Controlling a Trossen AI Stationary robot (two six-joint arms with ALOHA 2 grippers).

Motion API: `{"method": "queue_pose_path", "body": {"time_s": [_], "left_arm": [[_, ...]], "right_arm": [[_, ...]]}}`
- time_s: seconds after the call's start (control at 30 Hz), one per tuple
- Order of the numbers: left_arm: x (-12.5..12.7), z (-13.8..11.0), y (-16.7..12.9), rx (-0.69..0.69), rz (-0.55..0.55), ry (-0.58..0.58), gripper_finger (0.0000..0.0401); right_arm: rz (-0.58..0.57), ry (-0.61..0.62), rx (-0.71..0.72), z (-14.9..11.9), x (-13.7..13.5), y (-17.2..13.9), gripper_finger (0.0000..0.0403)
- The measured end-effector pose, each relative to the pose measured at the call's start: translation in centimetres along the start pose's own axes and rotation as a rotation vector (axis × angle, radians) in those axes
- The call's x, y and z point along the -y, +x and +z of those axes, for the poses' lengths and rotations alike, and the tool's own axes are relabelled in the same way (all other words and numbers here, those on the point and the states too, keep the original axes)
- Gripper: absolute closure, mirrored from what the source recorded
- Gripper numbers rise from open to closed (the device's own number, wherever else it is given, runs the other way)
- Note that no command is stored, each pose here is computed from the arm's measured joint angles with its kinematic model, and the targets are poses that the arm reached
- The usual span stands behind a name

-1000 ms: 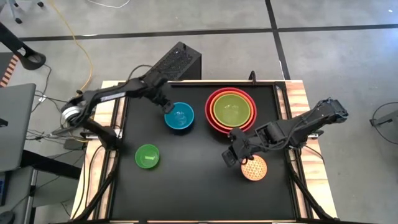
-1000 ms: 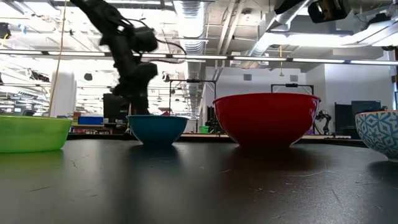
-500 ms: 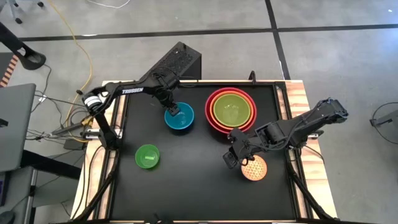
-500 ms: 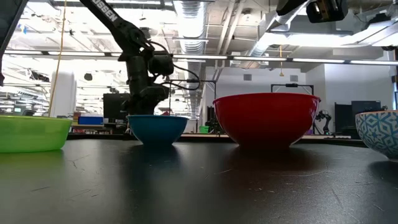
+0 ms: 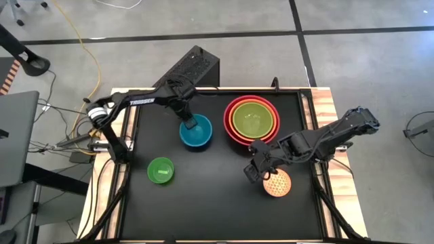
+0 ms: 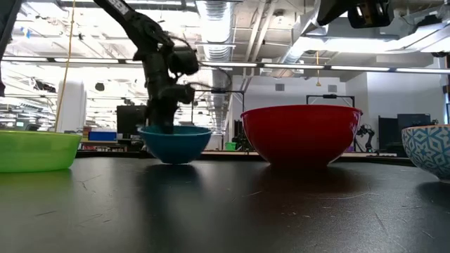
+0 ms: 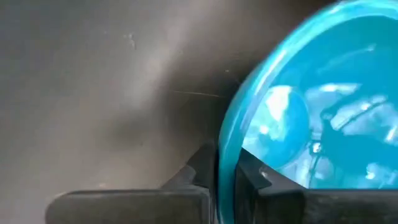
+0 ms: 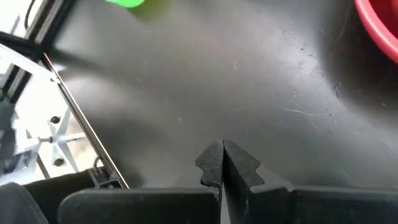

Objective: Nest bowls inside each other by size order
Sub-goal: Stack the blue bowl on top of the green bowl

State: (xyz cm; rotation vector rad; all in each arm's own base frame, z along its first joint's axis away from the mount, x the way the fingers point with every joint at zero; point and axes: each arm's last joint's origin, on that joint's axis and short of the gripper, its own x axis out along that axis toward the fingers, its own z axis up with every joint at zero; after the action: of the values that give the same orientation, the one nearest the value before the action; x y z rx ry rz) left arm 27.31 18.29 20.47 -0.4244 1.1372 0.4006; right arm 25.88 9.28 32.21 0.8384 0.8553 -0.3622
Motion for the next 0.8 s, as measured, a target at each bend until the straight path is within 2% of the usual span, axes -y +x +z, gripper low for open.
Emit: {"method": "queue_pose_path", "body": {"time_s": [0.1, 0.2, 0.3, 0.37, 0.43, 0.6, 0.8], "left_arm": [[1.0, -0.1, -3.4, 0.096, 0.002, 0.009, 0.0397], [2.6, -0.8, -6.9, 0.181, -0.019, 0.01, 0.0398], [4.4, -1.6, -9.3, 0.244, -0.003, 0.018, 0.0399], [5.6, -2.1, -10.4, 0.28, 0.0, 0.022, 0.0399], [6.8, -2.6, -10.9, 0.286, -0.002, 0.018, 0.0399], [9.0, -3.3, -11.4, 0.317, 0.022, 0.018, 0.04], [9.4, -3.5, -11.3, 0.32, 0.059, 0.017, 0.04]], "right_arm": [[0.03, 0.03, 0.055, 1.1, -0.1, 0.1, 0.0378], [0.079, 0.038, 0.179, 2.9, -0.3, 0.2, 0.0378], [0.135, 0.043, 0.303, 5.1, -0.4, 0.1, 0.0377], [0.141, 0.087, 0.371, 6.7, 0.1, 0.1, 0.0373], [0.151, 0.126, 0.414, 8.2, 0.7, 0.0, 0.0364], [0.184, 0.077, 0.449, 11.2, 1.9, 0.4, 0.0317], [0.154, 0.074, 0.389, 13.6, 3.5, 4.0, 0.023]]}}
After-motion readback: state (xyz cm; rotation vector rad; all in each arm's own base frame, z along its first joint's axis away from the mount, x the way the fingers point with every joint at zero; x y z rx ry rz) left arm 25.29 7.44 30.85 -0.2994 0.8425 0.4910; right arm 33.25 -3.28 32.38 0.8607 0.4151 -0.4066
